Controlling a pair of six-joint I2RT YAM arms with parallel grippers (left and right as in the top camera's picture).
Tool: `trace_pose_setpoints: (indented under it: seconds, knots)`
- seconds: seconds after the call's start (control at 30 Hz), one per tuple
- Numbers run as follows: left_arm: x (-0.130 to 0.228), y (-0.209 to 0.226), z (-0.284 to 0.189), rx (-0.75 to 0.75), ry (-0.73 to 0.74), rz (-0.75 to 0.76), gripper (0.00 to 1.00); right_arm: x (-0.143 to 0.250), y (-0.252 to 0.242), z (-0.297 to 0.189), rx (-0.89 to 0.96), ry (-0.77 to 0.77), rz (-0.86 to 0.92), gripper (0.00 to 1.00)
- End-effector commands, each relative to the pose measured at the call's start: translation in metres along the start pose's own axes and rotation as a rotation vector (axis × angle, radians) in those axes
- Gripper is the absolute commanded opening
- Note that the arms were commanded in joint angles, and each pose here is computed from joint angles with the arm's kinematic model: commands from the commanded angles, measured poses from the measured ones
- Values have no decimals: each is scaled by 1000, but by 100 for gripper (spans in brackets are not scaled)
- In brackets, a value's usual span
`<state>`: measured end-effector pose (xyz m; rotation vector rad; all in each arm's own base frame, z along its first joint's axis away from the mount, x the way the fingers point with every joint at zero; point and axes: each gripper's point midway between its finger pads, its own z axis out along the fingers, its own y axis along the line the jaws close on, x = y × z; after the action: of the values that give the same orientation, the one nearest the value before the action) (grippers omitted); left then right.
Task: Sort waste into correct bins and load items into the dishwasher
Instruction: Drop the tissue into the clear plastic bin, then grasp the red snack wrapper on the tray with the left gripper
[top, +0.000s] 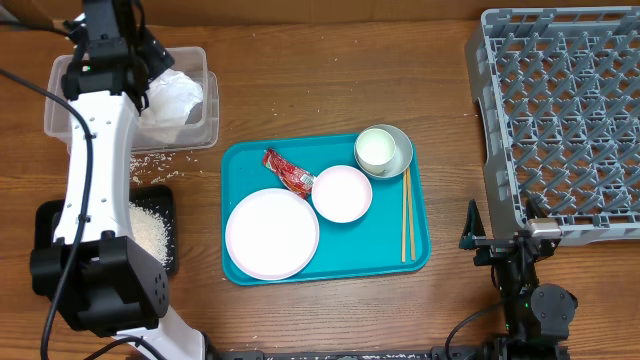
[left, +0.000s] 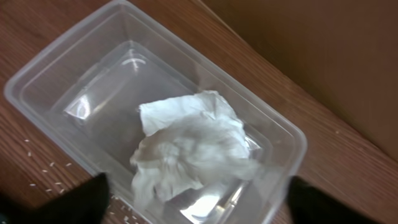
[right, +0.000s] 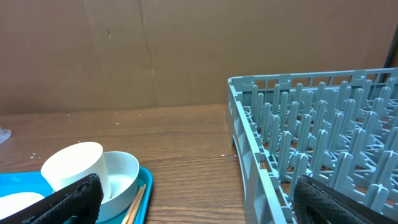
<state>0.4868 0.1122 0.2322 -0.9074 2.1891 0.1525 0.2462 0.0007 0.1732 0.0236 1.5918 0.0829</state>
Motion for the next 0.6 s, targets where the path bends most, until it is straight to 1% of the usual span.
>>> trace_pose_setpoints:
  seconds: [0.0, 0.07, 0.13, 0.2, 0.23, 0.3, 0.33, 0.37, 0.4, 0.47, 0.57]
  knots:
    - [0, 0, 5, 8, 20, 19, 100, 2, -3, 0, 13, -5, -8, 100]
    - [13, -14, 3, 92, 87, 22, 100, 2, -3, 0, 13, -5, -7, 100]
    - [33, -35, -3, 223, 193, 25, 100, 1, -3, 0, 13, -5, -7, 100]
    - [62, -65, -22, 423, 355, 41, 100, 1, -3, 0, 13, -5, -8, 100]
    - [78, -82, -36, 537, 433, 73, 99, 2, -3, 0, 13, -5, -8, 100]
    - [103, -109, -65, 742, 537, 173, 98, 2, -3, 0, 13, -5, -8, 100]
    - [117, -119, -79, 818, 575, 238, 98, 1, -3, 0, 13, -5, -7, 100]
    - [140, -126, -92, 847, 615, 333, 100, 2, -3, 0, 13, -5, -7, 100]
    - [153, -127, -95, 822, 633, 378, 100, 2, -3, 0, 13, -5, -8, 100]
    - [176, -121, -90, 677, 646, 456, 99, 2, -3, 0, 13, -5, -7, 100]
    - [198, -111, -76, 432, 634, 473, 100, 2, -3, 0, 13, -5, -8, 100]
